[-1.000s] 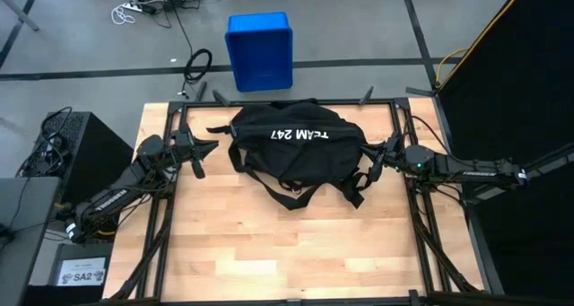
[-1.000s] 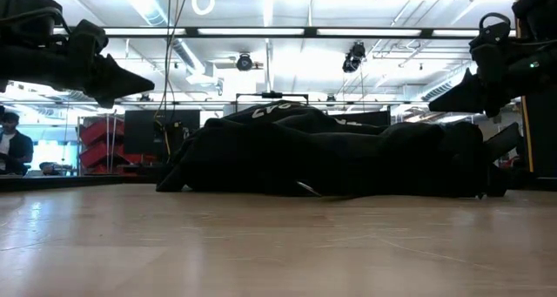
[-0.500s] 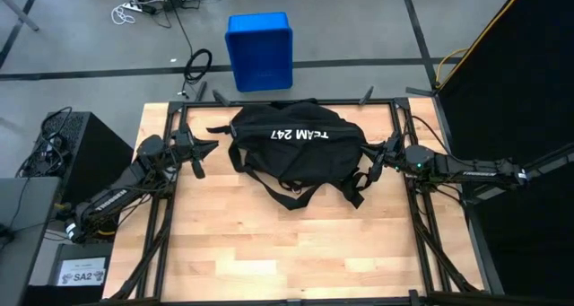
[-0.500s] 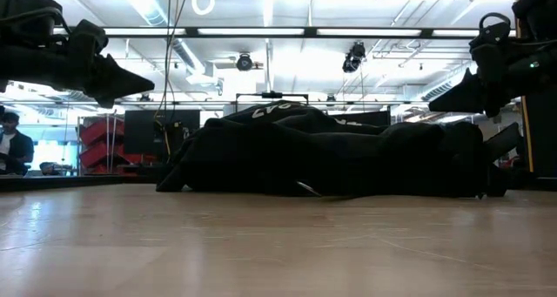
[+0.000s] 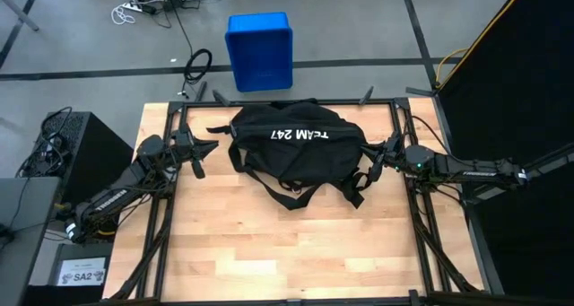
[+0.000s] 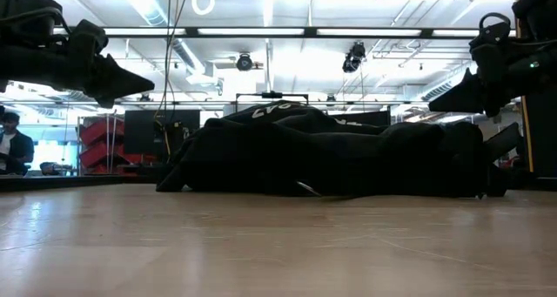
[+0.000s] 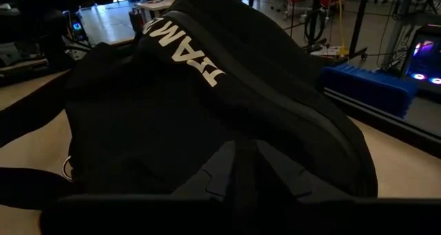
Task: Unpack backpack
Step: Move the back pack to the top of the table
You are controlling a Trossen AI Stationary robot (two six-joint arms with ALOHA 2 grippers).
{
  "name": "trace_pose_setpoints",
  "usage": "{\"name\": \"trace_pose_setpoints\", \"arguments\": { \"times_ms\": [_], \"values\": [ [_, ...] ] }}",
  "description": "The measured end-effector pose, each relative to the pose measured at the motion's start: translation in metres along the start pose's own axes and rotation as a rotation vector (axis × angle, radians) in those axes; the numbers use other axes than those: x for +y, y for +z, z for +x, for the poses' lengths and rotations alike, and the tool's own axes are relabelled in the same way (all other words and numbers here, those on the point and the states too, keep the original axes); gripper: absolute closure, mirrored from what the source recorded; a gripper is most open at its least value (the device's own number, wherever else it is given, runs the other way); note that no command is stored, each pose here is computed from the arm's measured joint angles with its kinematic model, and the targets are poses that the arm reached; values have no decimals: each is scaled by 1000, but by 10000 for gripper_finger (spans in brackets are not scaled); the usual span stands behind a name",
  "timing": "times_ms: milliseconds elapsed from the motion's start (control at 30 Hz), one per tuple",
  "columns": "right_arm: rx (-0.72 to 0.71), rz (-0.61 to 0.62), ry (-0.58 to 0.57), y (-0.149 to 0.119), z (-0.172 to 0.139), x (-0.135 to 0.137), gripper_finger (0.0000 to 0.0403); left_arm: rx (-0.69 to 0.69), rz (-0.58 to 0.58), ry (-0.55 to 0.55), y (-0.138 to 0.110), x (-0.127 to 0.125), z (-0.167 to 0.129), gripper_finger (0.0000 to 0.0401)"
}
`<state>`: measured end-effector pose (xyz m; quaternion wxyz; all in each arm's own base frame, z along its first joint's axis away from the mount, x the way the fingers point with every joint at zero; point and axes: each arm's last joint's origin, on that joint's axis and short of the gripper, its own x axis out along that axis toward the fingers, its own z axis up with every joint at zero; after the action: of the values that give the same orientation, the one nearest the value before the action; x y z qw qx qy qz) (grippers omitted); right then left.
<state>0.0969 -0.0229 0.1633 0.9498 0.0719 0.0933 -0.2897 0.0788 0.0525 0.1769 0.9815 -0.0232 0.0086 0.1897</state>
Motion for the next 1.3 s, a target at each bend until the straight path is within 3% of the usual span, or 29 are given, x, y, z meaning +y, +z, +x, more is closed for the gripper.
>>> {"name": "trace_pose_setpoints", "arguments": {
  "times_ms": [1300],
  "values": [
    [0,0,0,0,0,0,375,0,0,0,0,0,0,401]
  ]
}}
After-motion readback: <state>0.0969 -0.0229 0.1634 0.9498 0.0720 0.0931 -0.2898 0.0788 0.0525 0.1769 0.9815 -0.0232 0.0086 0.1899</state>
